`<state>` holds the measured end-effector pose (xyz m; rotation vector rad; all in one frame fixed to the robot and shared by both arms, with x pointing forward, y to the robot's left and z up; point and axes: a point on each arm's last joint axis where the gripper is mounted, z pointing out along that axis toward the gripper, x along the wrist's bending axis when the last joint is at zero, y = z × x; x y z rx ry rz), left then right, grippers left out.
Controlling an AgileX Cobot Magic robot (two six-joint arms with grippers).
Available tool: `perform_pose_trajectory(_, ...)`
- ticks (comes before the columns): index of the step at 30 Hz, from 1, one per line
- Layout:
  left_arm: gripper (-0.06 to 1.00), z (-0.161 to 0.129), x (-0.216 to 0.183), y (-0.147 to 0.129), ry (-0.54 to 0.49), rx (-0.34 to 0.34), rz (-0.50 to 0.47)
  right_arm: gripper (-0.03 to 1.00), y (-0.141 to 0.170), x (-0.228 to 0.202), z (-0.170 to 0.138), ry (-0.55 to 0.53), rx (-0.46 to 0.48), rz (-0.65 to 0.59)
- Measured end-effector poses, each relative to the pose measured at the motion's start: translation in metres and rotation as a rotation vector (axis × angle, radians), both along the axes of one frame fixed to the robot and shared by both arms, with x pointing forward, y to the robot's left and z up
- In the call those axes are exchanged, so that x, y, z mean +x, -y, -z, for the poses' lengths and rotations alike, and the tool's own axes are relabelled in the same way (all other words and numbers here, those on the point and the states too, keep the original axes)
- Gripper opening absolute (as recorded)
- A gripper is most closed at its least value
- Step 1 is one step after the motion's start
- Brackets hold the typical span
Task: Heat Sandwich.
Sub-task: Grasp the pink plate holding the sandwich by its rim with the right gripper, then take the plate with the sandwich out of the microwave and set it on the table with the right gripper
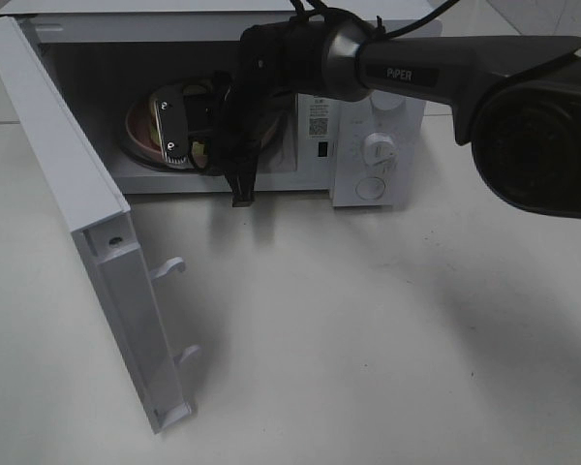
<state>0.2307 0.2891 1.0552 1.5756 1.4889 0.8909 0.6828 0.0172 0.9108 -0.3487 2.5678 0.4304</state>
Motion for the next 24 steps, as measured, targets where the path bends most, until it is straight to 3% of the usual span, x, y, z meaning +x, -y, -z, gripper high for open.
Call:
perform_pose_trajectory(13, 0.97, 0.0, 0.0, 0.0, 0.0, 0.0, 0.0, 0.07, 0.002, -0.004, -0.006, -0.035, -0.018, -0.008)
perform_pose_trajectory(24, 0.97, 0.0, 0.0, 0.0, 0.0, 0.0, 0.0, 0.07, 0.01, -0.017, -0.022, -0.057, -0.082, -0.104)
